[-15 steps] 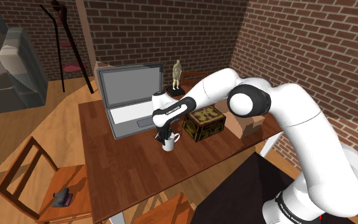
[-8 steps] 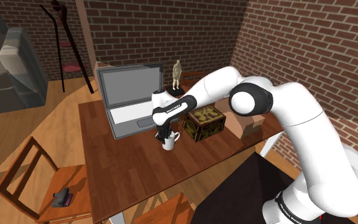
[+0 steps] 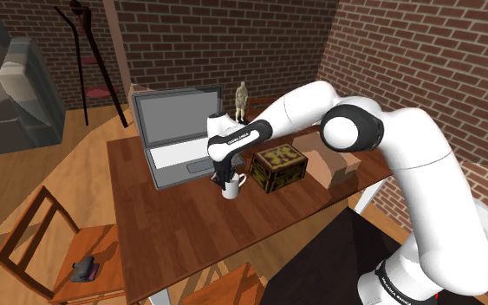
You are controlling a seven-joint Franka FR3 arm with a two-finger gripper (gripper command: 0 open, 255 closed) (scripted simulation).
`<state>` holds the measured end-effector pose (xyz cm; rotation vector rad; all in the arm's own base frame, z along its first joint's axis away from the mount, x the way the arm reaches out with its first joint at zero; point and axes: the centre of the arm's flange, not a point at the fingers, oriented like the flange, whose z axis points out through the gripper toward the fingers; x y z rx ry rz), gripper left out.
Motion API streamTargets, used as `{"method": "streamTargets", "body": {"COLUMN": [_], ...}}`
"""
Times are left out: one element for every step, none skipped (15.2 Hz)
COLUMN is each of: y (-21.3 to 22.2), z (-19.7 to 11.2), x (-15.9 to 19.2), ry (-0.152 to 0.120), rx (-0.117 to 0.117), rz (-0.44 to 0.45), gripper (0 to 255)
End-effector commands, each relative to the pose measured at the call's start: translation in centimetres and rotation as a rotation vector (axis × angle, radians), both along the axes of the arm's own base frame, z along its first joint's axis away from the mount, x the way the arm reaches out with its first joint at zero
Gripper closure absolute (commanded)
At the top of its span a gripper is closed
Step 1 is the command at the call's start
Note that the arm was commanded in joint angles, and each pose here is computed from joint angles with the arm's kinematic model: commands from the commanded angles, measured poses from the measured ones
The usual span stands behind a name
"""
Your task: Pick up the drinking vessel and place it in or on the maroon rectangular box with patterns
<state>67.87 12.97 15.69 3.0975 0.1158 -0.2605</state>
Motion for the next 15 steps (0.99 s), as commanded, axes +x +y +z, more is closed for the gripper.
{"method": "streamTargets", "body": {"y": [0.0,0.0,0.0,0.0,0.0,0.0,0.0,0.0,0.0,0.0,0.0,0.0,0.0,0.0,0.0], "z": [1.2,1.7,2.2,2.8,3.3,3.8,4.3,4.9,5.4,5.9,6.5,7.0,7.5,8.0,8.6], "x": [0.0,0.0,0.0,0.0,0.0,0.0,0.0,0.0,0.0,0.0,0.0,0.0,0.0,0.0,0.0], "ry": [0.0,0.0,0.0,0.0,0.0,0.0,0.0,0.0,0.0,0.0,0.0,0.0,0.0,0.0,0.0], "rx": [0.0,0.0,0.0,0.0,0.0,0.0,0.0,0.0,0.0,0.0,0.0,0.0,0.0,0.0,0.0], "rz": [0.0,0.0,0.0,0.0,0.0,0.0,0.0,0.0,0.0,0.0,0.0,0.0,0.0,0.0,0.0], "gripper": [255,255,255,255,255,255,255,255,255,255,255,255,255,255,255]}}
